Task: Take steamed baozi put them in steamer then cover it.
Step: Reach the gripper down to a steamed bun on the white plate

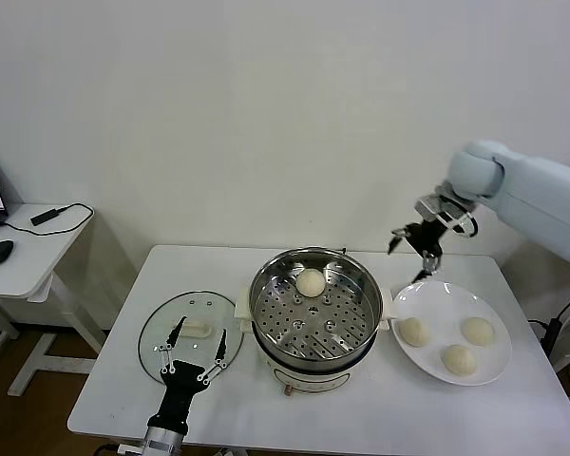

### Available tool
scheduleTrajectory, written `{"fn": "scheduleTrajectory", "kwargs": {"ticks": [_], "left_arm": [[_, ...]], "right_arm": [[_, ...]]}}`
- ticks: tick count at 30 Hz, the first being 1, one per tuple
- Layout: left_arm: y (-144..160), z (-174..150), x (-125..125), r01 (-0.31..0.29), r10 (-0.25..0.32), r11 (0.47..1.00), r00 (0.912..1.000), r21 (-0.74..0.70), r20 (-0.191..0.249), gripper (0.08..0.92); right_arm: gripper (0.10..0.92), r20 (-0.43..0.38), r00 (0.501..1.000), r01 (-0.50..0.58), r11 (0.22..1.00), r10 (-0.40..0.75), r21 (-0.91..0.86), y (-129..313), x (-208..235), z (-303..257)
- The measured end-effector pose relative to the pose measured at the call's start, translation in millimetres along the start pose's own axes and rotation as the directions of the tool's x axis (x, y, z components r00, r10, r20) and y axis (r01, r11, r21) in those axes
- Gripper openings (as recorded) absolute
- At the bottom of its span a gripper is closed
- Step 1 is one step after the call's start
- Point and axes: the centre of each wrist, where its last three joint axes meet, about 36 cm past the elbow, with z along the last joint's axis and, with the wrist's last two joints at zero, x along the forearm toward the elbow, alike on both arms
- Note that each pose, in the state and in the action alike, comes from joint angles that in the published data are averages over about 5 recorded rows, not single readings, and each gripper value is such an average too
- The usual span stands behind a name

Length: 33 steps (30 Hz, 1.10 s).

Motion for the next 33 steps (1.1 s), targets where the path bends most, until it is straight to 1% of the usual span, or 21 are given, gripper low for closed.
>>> {"fn": "scheduleTrajectory", "kwargs": {"ticks": [6,15,31,33], "left_arm": [[0.2,-0.1,0.1,0.003,-0.003,1.000,1.0000,0.000,0.000,0.823],[-2.6,2.1,1.3,0.001,-0.001,1.000,1.0000,0.003,-0.005,0.823],[-2.1,6.4,3.9,0.000,0.000,1.000,1.0000,-0.002,-0.006,0.823],[-1.6,6.5,3.8,0.002,-0.002,1.000,1.0000,-0.001,-0.006,0.823]], "right_arm": [[0.823,0.006,1.000,0.025,0.994,-0.024,-0.103,19.1,-41.5,25.6],[0.823,0.019,0.999,0.045,0.981,-0.043,-0.190,39.9,-95.9,43.1],[0.822,0.022,0.998,0.054,0.969,-0.051,-0.239,57.7,-138.4,52.7],[0.809,0.023,0.999,0.052,0.968,-0.048,-0.244,59.1,-141.3,53.4]]}}
